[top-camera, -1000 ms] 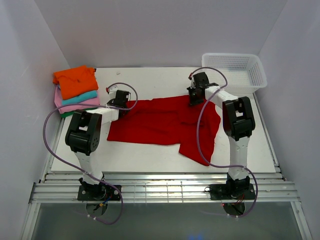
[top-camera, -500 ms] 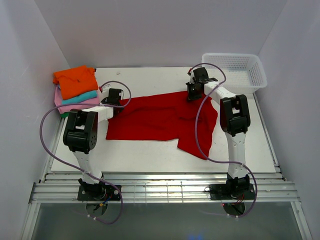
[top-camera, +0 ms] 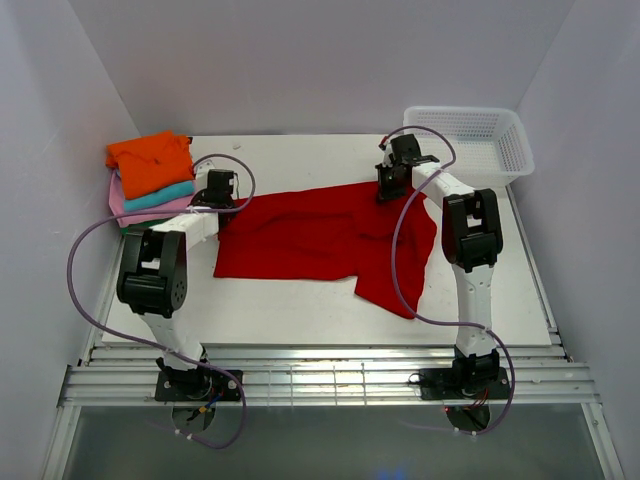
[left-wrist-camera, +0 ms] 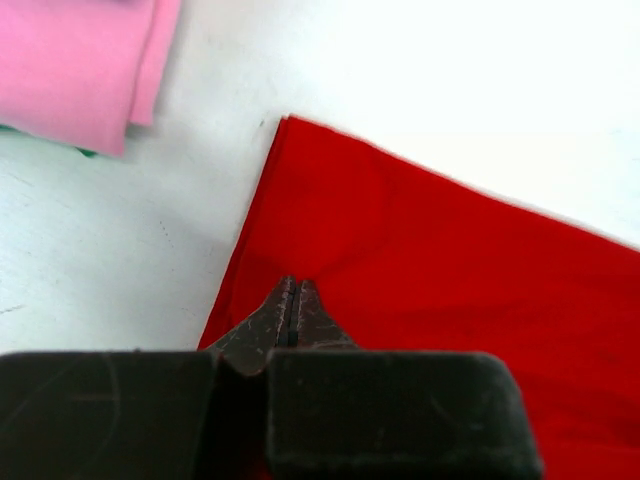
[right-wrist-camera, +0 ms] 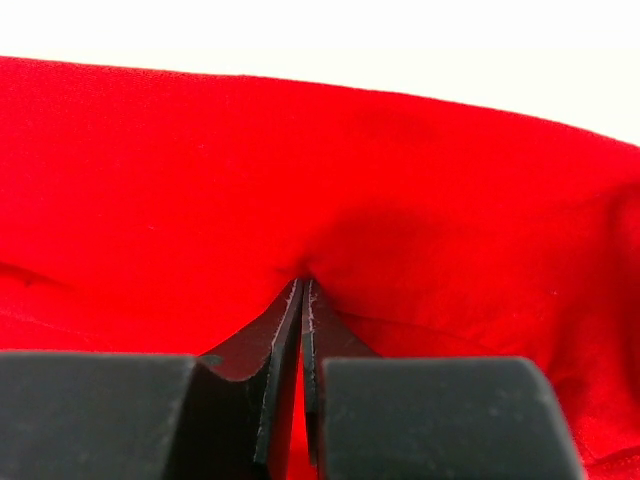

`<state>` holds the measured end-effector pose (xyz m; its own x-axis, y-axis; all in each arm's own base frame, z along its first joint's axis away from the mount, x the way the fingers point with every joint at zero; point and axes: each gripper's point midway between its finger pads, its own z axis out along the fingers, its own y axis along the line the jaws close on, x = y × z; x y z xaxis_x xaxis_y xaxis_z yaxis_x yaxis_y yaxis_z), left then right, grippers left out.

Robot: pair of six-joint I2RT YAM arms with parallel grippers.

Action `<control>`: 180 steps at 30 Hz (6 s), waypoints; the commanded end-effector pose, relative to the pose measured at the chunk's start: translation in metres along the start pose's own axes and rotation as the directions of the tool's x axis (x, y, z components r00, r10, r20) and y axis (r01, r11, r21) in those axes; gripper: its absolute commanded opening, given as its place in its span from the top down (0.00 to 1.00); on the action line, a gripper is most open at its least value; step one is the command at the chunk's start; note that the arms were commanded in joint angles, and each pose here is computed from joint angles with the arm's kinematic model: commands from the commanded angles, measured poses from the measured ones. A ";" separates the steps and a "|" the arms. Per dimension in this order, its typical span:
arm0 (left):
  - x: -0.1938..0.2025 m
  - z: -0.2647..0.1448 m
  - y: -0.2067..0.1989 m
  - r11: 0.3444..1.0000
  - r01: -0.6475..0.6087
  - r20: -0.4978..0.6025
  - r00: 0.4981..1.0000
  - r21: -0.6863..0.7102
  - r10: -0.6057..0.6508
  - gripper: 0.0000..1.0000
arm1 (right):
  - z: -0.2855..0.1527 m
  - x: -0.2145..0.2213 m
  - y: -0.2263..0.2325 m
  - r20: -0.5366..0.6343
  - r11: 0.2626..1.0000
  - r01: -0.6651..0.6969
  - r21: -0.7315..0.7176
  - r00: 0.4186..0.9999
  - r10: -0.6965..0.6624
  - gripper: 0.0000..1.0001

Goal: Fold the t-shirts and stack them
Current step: Fold the tshirt

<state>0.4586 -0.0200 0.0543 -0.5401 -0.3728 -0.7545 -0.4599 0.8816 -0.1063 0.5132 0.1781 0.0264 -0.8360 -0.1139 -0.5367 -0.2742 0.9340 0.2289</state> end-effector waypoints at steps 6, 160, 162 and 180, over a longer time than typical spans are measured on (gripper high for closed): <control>-0.057 -0.056 -0.051 0.971 0.077 0.103 0.989 0.225 -0.102 1.00 | 0.006 0.037 -0.023 -0.115 0.998 -0.019 0.060 0.993 0.026 0.91; 0.125 -0.129 0.095 0.988 -0.003 -0.221 0.975 -0.156 -0.032 1.00 | -0.232 0.269 0.066 -0.073 0.973 0.060 0.224 0.996 -0.045 0.49; 0.116 -0.134 0.095 0.987 0.023 -0.187 0.981 -0.157 -0.052 1.00 | -0.231 0.269 0.066 -0.076 0.973 0.062 0.224 0.996 -0.046 0.50; 0.094 -0.119 0.089 0.993 0.021 -0.096 0.995 -0.120 -0.033 0.21 | -0.231 0.267 0.070 -0.073 0.974 0.077 0.211 0.995 -0.063 0.48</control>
<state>0.2651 -0.0081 0.0403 -0.6254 -0.4325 -0.6495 -0.5811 0.8136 0.0177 0.1545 0.1300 0.0700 -0.8664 -0.2188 -0.4488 -0.2427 0.9701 -0.0045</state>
